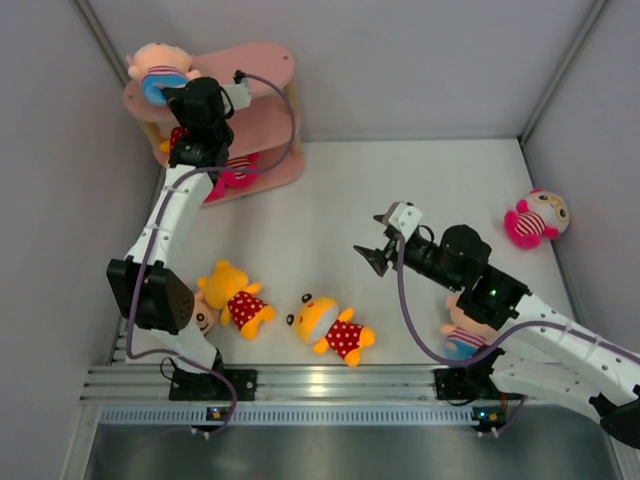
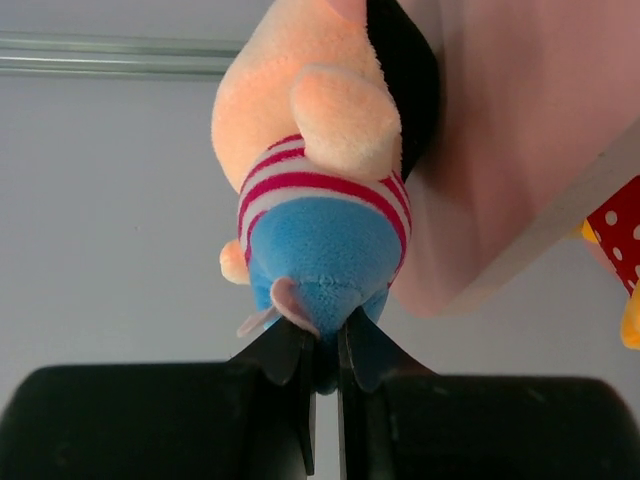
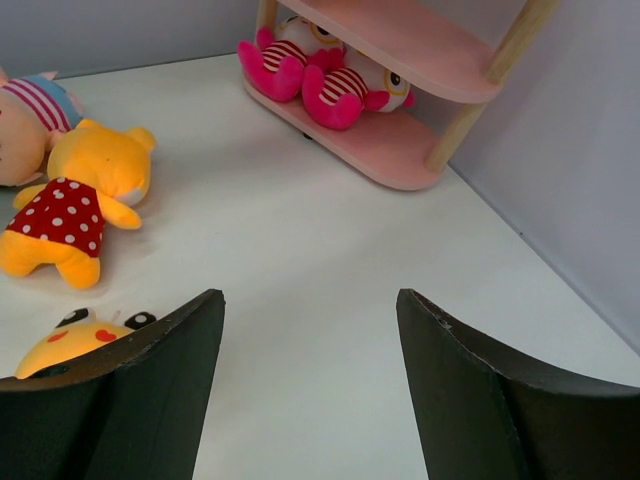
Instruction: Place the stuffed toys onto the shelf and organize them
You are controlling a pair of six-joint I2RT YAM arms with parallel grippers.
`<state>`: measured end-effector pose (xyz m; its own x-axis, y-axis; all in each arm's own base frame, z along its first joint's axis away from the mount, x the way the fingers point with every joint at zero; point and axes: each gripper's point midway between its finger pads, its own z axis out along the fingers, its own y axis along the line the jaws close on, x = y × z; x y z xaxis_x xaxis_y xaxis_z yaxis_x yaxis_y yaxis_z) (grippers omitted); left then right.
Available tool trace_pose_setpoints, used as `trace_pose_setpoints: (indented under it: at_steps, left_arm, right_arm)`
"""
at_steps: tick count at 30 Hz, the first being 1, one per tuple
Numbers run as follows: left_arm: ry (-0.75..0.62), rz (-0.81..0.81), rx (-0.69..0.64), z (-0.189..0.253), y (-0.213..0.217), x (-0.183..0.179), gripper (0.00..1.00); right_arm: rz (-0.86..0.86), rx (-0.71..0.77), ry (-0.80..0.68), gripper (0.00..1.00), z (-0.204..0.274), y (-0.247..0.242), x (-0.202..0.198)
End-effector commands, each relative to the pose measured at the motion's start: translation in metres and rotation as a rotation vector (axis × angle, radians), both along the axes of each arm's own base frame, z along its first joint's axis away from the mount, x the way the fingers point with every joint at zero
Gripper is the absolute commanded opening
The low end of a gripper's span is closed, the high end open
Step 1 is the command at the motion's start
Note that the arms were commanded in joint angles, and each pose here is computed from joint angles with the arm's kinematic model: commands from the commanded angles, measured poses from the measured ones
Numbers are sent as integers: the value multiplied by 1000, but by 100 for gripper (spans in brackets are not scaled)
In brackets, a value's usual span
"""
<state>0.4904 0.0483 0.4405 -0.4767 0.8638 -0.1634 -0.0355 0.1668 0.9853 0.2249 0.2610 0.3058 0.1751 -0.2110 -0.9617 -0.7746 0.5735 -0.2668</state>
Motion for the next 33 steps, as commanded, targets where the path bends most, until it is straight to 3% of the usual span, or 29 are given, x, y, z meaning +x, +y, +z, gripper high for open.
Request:
trace_pose_setpoints:
  at_steps: [1, 11, 13, 14, 15, 18, 21, 23, 24, 25, 26, 27, 29, 30, 33]
  left_arm:
    - [-120, 114, 54, 31, 20, -24, 0]
    - [-128, 132, 34, 23, 24, -25, 0]
    - [-126, 129, 29, 21, 25, -27, 12]
    - [-128, 129, 26, 21, 24, -29, 26]
    - [-136, 123, 19, 22, 24, -31, 45]
    - [-154, 84, -2, 23, 21, -36, 60]
    - [-159, 39, -13, 22, 17, -40, 68]
    - [-156, 19, -19, 19, 15, -42, 73]
    - [-171, 7, -33, 21, 14, -46, 77]
    - [-159, -36, -38, 16, 7, -44, 80]
    - [-164, -64, -44, 19, 4, -50, 92]
    - [-165, -104, -58, 17, -2, -51, 98]
    - [-170, -186, -90, 14, -13, -54, 98]
    - [-151, -204, -133, 6, -17, -54, 98]
    - [-202, -234, -247, 10, -22, -58, 98]
  right_arm:
    - [-20, 43, 0, 70, 7, -5, 0]
    - [-19, 39, 15, 70, 3, -5, -1]
    - [-19, 40, 18, 70, 3, -5, -1]
    - [-21, 42, 21, 70, 3, -5, -1]
    - [-20, 45, 24, 71, 3, -4, -2]
    - [-22, 55, 37, 71, 3, -4, -2]
    - [-61, 47, 108, 72, -5, -6, 1]
    - [-190, 31, 172, 78, -11, -19, 15]
    - [-264, 62, 252, 85, -16, -24, 20]
    - [-445, 15, 331, 87, -28, -46, 32]
    - [-553, 4, 391, 88, -36, -59, 35]
    - [-678, 68, 498, 89, -42, -70, 36]
    - [-914, -55, 630, 90, -70, -110, 27]
    - [-1039, 15, 721, 94, -79, -125, 24]
    - [-1304, -23, 883, 99, -124, -173, -1]
